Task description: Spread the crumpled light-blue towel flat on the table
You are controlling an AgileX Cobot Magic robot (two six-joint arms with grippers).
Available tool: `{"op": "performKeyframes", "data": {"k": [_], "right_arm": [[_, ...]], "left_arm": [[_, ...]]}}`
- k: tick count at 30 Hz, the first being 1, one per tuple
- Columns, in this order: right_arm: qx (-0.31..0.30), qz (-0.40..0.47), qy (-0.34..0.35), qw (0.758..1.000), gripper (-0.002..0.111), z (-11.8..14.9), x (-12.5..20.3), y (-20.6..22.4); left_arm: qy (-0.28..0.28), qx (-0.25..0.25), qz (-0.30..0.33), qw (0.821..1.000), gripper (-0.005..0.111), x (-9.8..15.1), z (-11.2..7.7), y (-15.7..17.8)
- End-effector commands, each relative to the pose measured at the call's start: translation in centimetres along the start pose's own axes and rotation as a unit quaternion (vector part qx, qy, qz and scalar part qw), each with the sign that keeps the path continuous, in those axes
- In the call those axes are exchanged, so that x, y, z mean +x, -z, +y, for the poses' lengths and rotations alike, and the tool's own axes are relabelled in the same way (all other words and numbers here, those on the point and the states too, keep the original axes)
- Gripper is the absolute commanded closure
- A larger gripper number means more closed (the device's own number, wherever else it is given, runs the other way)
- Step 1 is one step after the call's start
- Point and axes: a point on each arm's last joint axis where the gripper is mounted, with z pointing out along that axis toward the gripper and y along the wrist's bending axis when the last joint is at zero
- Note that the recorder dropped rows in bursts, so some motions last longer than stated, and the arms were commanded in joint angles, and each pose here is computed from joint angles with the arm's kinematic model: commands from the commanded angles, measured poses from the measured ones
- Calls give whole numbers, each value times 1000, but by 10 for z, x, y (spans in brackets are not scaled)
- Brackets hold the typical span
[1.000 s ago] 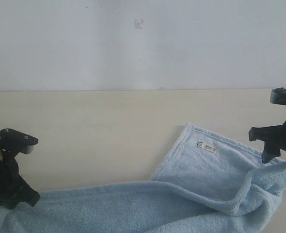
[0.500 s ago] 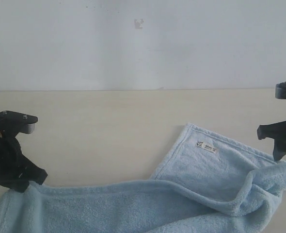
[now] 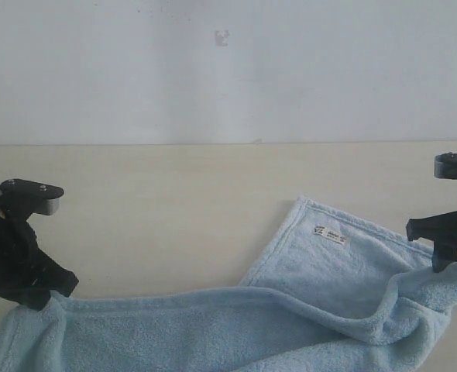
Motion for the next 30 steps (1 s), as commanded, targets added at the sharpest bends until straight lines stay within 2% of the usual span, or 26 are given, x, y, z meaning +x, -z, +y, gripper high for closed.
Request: {"op": "performKeyframes", "data": {"k": [1,8,14,16,18,21,30], "right_arm": [[-6,-34,-4,999,50,1,-5,2],[-4,-20,-66,998,50,0,-3,0],[-1,-12,-64,998,51,0,-2,-5],[0,-13,-53,999,59,0,-2,-5],[1,-12,-46,999,76,0,-2,-5],[1,-10,-46,999,109,0,-2,-5],[-2,-23,-42,999,108,0,-4,-1]], "left_arm": [[2,3,-6,1000,103,-1,-1,3],[2,2,-12,1000,103,-2,-1,3],[5,5,-10,1000,103,-2,-2,3],[5,5,-10,1000,103,-2,-2,3],[5,5,-10,1000,103,-2,-2,3],[5,5,-9,1000,103,-2,-2,3],[5,5,-8,1000,103,-2,-2,3]]}}
